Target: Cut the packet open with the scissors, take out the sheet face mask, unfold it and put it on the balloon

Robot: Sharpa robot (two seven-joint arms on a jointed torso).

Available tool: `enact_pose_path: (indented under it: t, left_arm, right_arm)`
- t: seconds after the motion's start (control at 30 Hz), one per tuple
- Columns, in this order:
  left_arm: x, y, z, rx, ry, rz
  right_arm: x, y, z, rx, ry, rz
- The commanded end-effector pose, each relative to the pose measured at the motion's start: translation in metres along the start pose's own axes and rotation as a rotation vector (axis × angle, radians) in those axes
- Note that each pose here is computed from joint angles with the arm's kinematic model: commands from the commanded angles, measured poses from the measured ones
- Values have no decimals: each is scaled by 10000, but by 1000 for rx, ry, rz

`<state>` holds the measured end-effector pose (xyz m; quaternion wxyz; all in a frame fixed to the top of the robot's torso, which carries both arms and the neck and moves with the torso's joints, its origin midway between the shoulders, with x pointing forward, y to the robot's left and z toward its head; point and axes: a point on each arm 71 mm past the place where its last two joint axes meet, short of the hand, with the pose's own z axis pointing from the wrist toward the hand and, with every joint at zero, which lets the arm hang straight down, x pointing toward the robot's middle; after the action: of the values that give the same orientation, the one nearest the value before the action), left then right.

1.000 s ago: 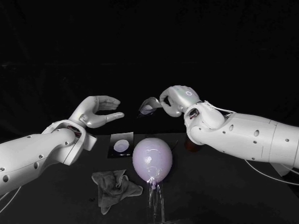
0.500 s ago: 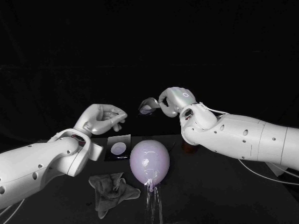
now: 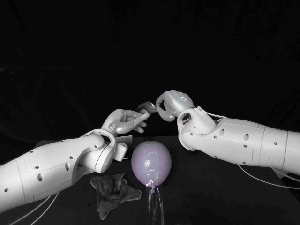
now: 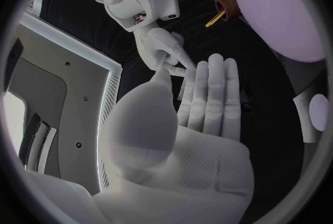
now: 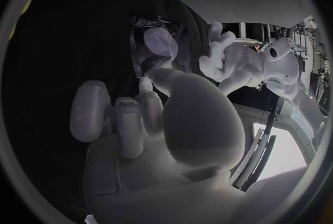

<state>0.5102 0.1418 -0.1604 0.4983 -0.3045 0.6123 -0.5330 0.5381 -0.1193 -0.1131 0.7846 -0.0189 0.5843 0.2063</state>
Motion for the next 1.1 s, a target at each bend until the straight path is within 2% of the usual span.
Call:
enact_pose_path:
  t: [0.03,0.3,0.5,0.73,0.9,1.1]
  left_arm:
    - [15,39,54,-91,-51,-73]
    - [93,79,145,-194,-68,-126]
    - [119,93,161,-239,-76,-157]
    - [126,112,169,-294,-58,-180]
    - [154,114,168,-316,-36,-187]
    - [157,111,165,-319,-36,-187]
  right_arm:
    - [9,49,-25,-14,7,-19]
    - [26,172,-98,-68,7,-42]
    - [41,231,-138,-100,4,-61]
    - [45,263,-171,-120,-3,-74]
    - [49,276,-179,-127,-3,-82]
    - [54,279,-186,-127,-1,-86]
